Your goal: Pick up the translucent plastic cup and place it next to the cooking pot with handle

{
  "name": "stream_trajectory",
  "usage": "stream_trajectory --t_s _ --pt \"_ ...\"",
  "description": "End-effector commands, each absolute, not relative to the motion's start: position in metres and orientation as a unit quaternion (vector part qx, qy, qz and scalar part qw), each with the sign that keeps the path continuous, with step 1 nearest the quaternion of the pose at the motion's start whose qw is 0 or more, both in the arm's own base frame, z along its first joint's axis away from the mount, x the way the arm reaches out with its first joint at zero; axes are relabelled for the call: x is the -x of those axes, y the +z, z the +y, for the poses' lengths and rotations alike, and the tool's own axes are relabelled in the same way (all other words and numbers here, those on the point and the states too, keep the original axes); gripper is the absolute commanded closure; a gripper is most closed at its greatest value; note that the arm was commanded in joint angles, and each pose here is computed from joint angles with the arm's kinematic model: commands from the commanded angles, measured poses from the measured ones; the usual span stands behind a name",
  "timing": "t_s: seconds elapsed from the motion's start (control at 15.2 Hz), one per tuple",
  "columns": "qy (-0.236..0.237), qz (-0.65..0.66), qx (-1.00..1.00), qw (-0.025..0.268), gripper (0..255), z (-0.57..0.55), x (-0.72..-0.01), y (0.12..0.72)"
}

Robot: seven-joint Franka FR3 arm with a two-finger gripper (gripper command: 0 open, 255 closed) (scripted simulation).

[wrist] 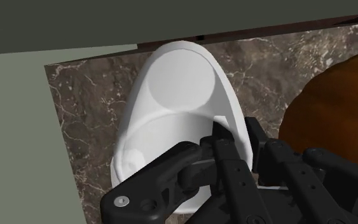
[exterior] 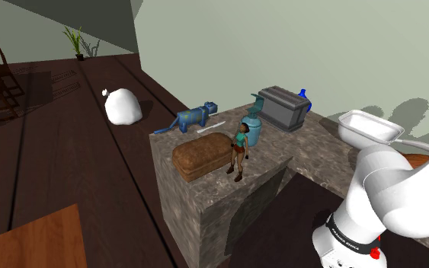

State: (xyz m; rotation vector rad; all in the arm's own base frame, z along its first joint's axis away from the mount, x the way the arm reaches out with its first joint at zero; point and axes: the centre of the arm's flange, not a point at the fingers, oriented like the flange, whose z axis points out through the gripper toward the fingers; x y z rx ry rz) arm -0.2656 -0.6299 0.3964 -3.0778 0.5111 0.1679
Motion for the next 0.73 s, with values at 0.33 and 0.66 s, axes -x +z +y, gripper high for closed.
stream_trajectory --t_s 0.33,0.66 --pt "0.040 0.164 0.985 0.024 255 -0.627 0.270 0.338" --pt "0.040 0.164 0.985 0.024 255 -0.627 0.270 0.311"
